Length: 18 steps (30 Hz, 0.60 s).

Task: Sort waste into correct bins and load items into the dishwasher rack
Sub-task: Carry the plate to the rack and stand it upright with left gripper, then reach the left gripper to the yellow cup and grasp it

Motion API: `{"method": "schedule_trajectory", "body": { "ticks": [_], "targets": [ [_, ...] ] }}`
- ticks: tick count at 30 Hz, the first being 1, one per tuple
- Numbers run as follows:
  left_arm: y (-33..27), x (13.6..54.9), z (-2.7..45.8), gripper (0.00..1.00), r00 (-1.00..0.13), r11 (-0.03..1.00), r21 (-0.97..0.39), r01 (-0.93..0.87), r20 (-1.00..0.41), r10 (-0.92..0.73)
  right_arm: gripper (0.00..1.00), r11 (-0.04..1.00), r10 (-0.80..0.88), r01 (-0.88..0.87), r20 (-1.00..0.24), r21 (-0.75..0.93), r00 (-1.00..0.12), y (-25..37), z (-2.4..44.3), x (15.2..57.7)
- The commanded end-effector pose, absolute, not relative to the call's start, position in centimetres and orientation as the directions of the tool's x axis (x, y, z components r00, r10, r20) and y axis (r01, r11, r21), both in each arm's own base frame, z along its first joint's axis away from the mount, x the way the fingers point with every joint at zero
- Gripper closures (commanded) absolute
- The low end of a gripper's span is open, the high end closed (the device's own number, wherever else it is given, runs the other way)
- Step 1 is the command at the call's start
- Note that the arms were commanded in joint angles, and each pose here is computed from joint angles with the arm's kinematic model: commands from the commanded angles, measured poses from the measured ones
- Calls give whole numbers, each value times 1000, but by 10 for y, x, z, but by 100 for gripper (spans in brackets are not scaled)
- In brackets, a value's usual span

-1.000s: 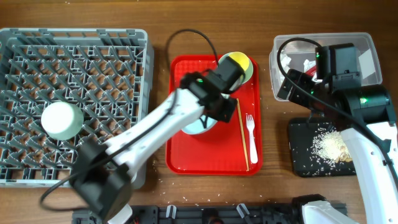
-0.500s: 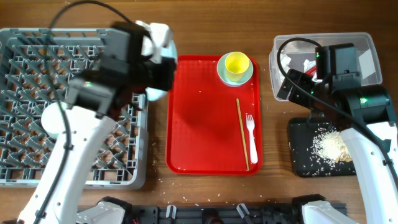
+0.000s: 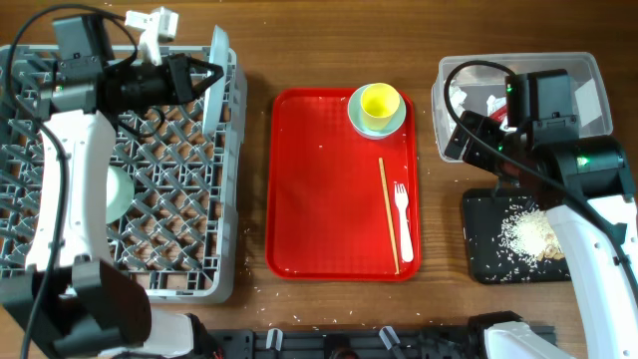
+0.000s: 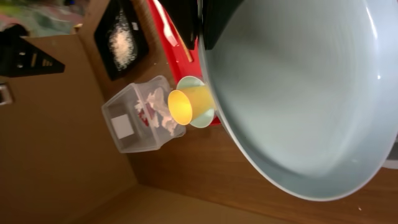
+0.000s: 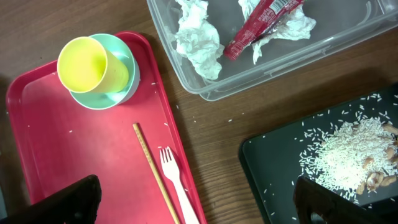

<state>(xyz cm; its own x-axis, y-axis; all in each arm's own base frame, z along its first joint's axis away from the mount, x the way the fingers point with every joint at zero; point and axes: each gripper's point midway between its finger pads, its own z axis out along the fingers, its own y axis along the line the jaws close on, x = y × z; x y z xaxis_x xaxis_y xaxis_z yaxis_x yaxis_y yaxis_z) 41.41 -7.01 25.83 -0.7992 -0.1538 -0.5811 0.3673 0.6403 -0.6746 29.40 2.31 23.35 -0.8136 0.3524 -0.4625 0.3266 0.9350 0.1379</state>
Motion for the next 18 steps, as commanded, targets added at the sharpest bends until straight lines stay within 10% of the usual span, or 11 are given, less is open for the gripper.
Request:
{"method": "schedule_trajectory", "body": {
  "ticks": [1,5,11,18],
  "targets": [
    [-64,417,260,96,-801,565,-724,396,-573,-174,0,938,343,322,-478,127,-809,21,237,295],
    [-61,419,257,94,-804,566,-729,384,-565,-183,0,938,343,322,-478,127,-809,21,237,295],
    [-54,423,248,56,-805,621,-701,350,-565,-183,0,938,343,322,-478,127,-809,21,237,295],
    [-54,420,257,65,-827,606,-745,278,-507,-243,0,938,343,322,-478,127,-809,21,237,295]
  ]
}}
